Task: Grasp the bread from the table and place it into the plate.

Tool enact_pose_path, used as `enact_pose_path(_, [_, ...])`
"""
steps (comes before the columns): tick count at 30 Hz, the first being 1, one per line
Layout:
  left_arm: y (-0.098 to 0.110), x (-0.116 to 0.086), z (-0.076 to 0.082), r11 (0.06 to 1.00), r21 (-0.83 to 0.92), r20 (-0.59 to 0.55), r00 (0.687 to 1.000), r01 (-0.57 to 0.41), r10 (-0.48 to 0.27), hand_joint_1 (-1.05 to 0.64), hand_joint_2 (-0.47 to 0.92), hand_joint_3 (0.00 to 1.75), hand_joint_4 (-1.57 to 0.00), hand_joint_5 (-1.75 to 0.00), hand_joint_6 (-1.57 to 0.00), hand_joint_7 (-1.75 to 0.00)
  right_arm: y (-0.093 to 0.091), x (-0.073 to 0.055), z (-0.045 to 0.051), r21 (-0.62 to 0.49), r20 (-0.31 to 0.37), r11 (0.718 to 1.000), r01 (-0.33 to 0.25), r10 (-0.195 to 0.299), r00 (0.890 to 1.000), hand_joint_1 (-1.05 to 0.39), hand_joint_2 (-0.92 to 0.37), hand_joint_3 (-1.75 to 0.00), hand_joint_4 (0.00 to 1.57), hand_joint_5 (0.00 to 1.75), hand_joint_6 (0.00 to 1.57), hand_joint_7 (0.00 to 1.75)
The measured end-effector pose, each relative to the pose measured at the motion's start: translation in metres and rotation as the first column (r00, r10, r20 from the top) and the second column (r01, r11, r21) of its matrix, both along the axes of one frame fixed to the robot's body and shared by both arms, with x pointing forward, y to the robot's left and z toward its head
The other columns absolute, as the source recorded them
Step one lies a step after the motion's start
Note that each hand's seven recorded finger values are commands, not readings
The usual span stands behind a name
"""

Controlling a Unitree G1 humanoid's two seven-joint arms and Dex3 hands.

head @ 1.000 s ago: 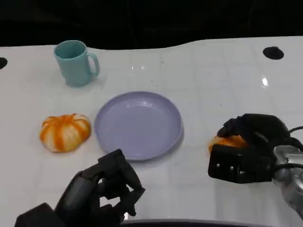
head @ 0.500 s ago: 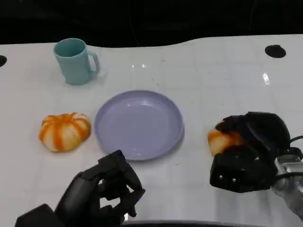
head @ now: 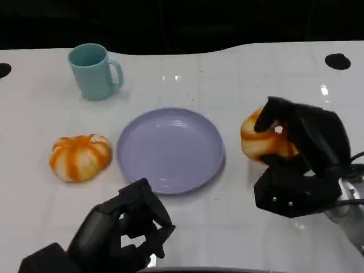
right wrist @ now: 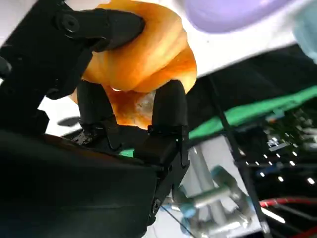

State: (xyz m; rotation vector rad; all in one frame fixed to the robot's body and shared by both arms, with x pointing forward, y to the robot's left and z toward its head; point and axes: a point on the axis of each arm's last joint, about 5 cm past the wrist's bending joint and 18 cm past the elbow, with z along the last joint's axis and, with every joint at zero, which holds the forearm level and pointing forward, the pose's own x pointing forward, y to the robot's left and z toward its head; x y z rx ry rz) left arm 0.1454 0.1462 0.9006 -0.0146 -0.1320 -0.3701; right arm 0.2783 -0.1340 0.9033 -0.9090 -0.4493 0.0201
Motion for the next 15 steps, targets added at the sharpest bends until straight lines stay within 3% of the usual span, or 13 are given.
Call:
enact_pose_path(9, [-0.003,0.001,0.0,1.0,0.002,0.001,1.0,0.005,-0.005,-0.53,0.92,0.44,-0.67,-1.75,-0.46,-1.74,0.001,0.001,0.0238,0.041,0.063,0.998,-0.053,0.051,0.997,-0.1,-0.2,-1.57,1.0,1.75,0.78,1.75])
enact_pose_path(15, [-0.003,0.001,-0.001,1.0,0.001,-0.002,1.0,0.003,-0.003,-0.51,0.92,0.45,-0.67,-1.75,-0.46,-1.74,0.015,0.004,0.0332,0.075,0.047,0.987,-0.14,0.136,0.99,-0.13,-0.2,-1.59,1.01,1.75,0.78,1.75])
